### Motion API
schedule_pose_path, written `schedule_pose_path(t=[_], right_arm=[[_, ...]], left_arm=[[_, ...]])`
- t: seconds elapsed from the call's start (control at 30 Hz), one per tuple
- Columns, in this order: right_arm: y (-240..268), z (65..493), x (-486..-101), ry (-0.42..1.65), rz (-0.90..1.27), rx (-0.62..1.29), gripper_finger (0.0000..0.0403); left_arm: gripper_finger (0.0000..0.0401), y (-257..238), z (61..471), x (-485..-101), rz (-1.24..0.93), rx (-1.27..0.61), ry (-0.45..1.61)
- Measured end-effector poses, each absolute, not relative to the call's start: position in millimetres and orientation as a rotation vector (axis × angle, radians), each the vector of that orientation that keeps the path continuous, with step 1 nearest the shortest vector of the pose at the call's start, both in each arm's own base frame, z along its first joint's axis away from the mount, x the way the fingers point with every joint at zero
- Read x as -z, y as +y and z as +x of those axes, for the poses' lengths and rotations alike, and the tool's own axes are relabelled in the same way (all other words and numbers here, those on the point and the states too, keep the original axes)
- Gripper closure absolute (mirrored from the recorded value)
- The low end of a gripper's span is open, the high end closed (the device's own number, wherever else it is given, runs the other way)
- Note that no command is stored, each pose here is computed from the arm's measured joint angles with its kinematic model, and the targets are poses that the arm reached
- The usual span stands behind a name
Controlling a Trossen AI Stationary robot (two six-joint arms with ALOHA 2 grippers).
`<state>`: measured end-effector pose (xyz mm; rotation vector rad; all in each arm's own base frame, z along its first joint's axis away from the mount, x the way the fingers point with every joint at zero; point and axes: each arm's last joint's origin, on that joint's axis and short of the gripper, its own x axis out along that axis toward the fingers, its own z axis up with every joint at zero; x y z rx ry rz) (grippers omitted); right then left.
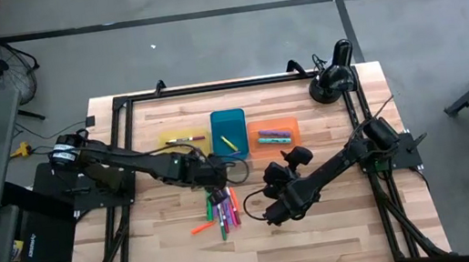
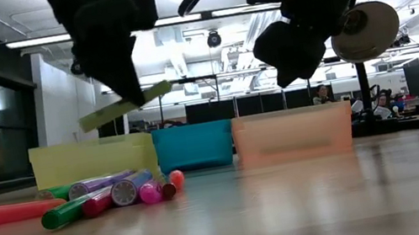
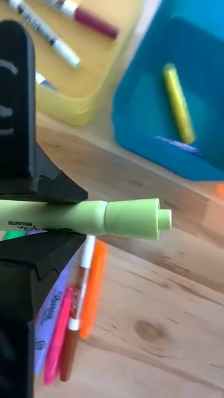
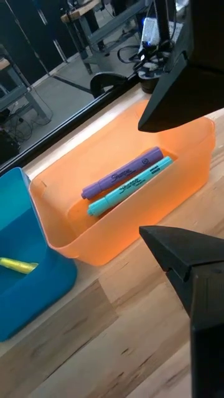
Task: Pick & Place Markers
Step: Put the light green highlighter into the orange bin
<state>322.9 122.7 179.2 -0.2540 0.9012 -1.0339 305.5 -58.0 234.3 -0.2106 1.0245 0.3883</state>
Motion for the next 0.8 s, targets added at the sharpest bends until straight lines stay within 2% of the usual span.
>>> schedule_pose_path(t=[0.4,0.8], right_arm=[[120,312,-189,0.935,-0.238,1.072,0.0155],[120,297,-225,0.649,-0.325,1.022,0.0155]], left_arm=[[0.0348,-41,321,-264,-0.114,-0.368,0.927],[0.0348,-35,334,-273,0.008,-0.241,0.819]])
